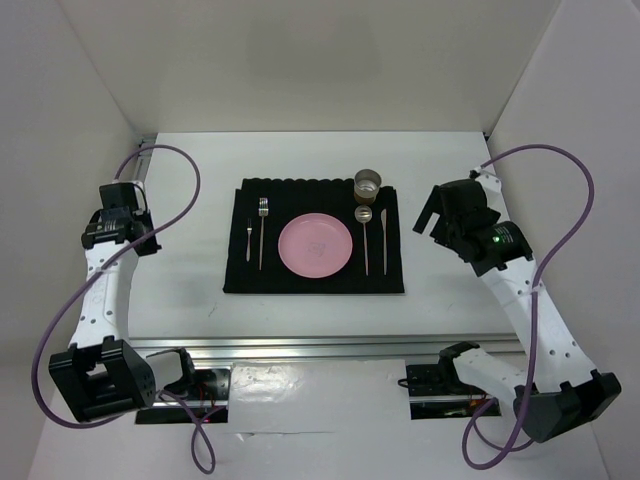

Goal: Set the dinner table for one person

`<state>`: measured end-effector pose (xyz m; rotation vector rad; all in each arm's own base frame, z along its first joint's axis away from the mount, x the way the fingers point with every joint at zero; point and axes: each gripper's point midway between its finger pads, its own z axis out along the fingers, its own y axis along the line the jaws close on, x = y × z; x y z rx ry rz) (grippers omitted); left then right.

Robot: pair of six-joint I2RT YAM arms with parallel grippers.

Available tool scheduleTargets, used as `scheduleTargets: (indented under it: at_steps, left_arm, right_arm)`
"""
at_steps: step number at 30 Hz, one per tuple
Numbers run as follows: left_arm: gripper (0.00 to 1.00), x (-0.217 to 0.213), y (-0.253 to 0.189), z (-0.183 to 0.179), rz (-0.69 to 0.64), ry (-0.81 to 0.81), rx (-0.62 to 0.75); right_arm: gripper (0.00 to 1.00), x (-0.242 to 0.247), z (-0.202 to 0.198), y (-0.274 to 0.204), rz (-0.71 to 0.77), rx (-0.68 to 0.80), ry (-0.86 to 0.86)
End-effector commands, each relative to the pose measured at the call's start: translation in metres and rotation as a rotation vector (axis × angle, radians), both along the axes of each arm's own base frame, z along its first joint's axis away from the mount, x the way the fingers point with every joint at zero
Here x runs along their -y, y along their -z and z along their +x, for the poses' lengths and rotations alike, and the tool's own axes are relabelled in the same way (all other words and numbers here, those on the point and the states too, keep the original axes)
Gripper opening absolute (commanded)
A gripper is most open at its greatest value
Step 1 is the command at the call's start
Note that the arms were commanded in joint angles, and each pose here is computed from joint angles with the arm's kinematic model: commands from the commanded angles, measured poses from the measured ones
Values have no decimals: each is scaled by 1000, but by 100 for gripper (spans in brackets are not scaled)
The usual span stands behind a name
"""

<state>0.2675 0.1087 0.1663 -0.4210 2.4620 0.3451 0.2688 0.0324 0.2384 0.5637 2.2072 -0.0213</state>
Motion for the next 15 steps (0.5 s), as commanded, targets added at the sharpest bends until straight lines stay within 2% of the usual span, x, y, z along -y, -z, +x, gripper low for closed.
scheduleTargets:
  at_steps: [1,15]
  left_arm:
    - [28,8,-9,4,-25,50,45]
    - [28,13,-4,1,-47,63,32]
  right_arm:
    - [100,0,-11,-1,15,-5,0]
    - [100,4,-24,0,15,-25,6]
